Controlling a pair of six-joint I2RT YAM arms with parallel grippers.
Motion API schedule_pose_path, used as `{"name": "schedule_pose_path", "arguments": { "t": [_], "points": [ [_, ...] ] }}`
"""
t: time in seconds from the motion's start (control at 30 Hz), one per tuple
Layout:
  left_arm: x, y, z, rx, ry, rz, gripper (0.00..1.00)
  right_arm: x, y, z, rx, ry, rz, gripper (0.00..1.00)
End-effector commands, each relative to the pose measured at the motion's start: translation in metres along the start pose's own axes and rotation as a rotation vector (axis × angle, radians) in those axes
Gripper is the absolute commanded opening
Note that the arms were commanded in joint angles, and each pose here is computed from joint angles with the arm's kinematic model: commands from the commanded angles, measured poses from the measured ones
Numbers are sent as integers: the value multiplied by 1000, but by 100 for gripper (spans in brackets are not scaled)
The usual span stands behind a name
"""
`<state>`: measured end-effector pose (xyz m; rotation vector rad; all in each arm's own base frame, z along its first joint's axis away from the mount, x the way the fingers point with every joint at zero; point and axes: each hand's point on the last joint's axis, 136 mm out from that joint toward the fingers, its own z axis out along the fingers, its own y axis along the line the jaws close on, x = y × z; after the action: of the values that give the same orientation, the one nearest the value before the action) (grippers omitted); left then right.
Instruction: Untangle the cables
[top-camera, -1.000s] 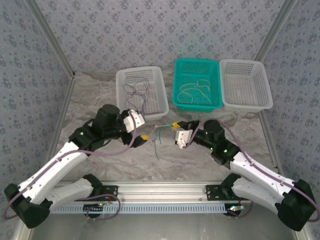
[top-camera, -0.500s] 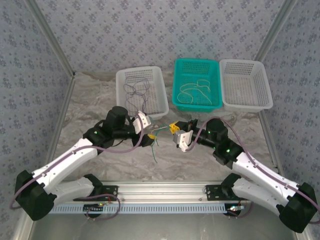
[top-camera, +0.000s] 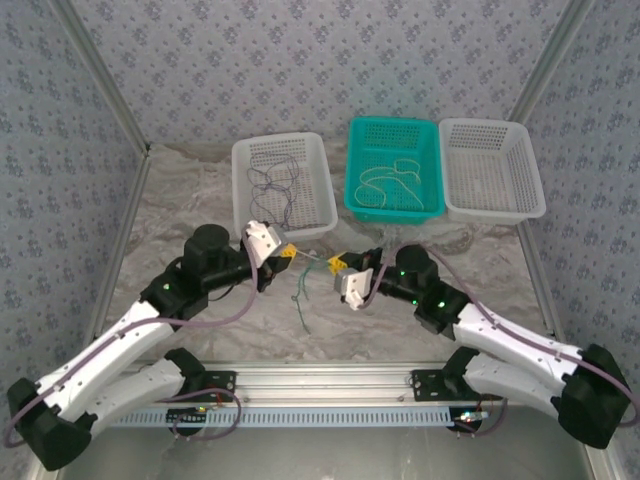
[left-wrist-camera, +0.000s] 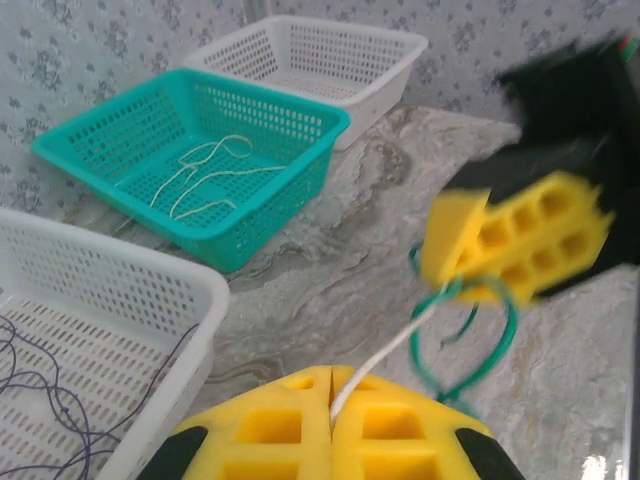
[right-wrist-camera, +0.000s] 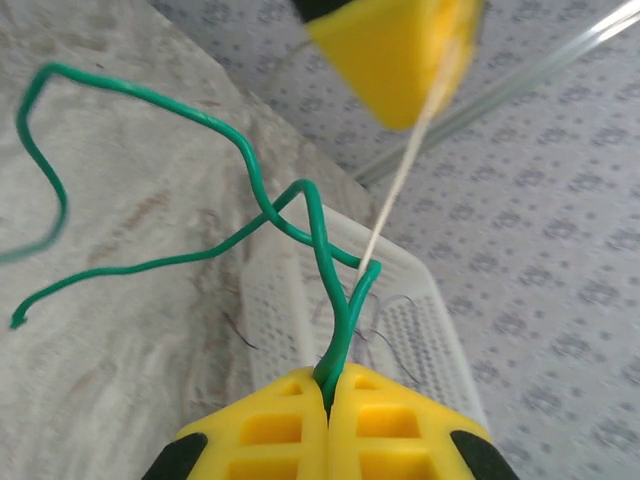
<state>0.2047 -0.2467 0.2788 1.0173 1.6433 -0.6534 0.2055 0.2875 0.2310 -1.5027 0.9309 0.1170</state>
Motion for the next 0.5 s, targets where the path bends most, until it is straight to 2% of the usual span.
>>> {"name": "schedule_pose_path", "arguments": {
  "t": [0.0,0.13,0.23,0.37,0.47],
  "points": [
    [-36,16,-24,-111,-112,-4,0,36,23,10,-31,139,104,5],
    [-47,10,-37,-99,-151,6,0,59,26,23,4,241,257,11],
    [-43,4,-37,-65,-131,-4,0,71,36,34,-7,304,377,14],
    [-37,-5,-31,-23,-111,-5,0,79,61,44,-52,383,393,20],
    [-39,-8,-31,-27,-121,12,0,93,71,46,-56,467,398,21]
  ]
}}
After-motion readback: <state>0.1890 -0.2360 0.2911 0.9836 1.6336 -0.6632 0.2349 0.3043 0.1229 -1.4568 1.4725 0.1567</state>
